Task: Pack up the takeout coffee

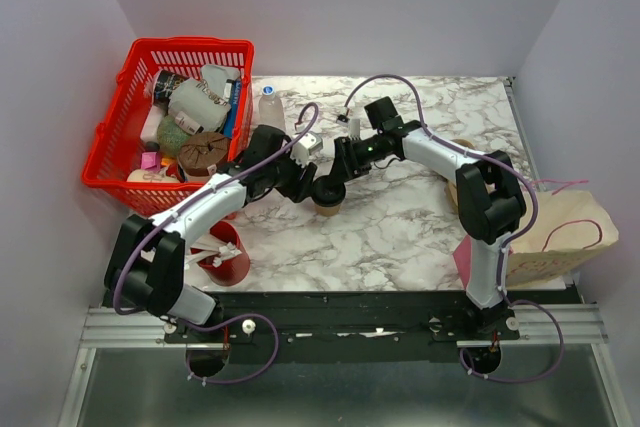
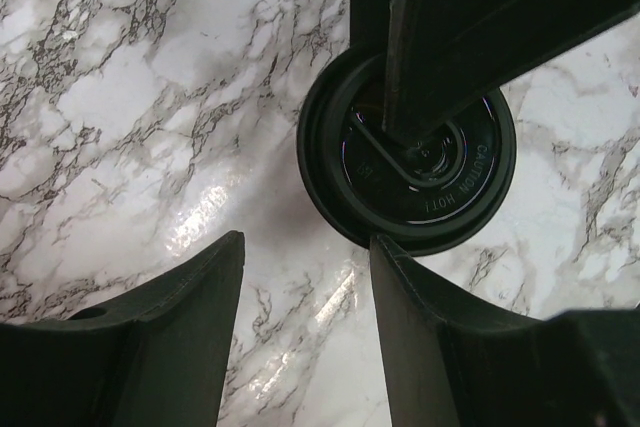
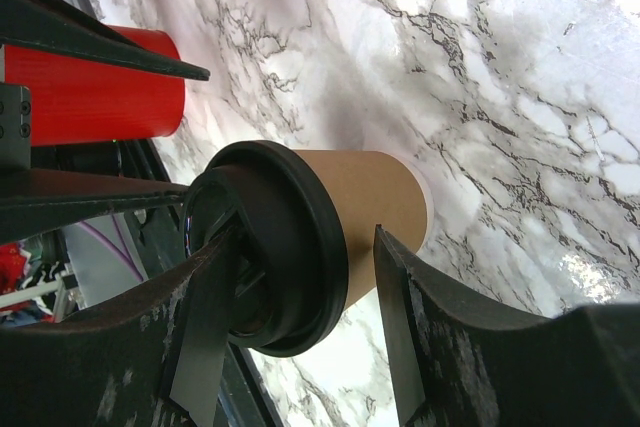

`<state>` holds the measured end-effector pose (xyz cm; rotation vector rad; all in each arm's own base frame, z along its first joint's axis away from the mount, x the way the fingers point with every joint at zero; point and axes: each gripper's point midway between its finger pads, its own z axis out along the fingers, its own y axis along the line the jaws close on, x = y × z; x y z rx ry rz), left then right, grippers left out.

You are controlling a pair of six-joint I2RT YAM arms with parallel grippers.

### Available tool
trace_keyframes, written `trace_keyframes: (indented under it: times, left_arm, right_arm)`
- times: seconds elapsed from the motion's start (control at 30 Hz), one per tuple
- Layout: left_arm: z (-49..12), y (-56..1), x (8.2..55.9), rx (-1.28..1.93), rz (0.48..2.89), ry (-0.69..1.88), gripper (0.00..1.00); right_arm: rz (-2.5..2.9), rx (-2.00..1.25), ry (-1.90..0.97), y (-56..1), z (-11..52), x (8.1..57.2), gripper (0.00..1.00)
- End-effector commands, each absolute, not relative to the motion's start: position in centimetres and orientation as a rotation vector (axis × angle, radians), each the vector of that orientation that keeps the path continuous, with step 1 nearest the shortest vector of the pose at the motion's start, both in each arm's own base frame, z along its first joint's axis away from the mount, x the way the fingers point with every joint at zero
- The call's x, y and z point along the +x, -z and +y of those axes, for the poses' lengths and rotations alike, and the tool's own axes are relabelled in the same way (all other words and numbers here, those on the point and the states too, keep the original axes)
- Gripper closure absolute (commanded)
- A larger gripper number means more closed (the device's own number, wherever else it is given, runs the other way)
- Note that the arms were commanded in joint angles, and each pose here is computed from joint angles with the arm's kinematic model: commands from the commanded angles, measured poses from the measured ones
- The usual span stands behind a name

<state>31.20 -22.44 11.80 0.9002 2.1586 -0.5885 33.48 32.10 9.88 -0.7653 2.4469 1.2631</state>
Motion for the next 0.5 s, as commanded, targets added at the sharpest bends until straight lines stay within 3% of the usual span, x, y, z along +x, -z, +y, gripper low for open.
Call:
trace_keyframes:
  times: [0.0,0.27,0.47]
  left_arm:
    - [-22.4,-10.6,32.0,0.853,2.206,0.569,0.39]
    - [-22.6,-9.6,31.3,0.821,2.243,0.613,0.4]
    - [-22.4,-9.0,31.1,0.827,2.26,0.602,0.41]
  right_arm:
    - [2.546,-0.782,-1.159,-6.4,31.2,33.1,0.37]
    - [2.557,-0.784,-1.146,-5.9,31.0,32.9,0.37]
    - [2.414,-0.906,-1.321,-6.7,31.8,31.5,0.36]
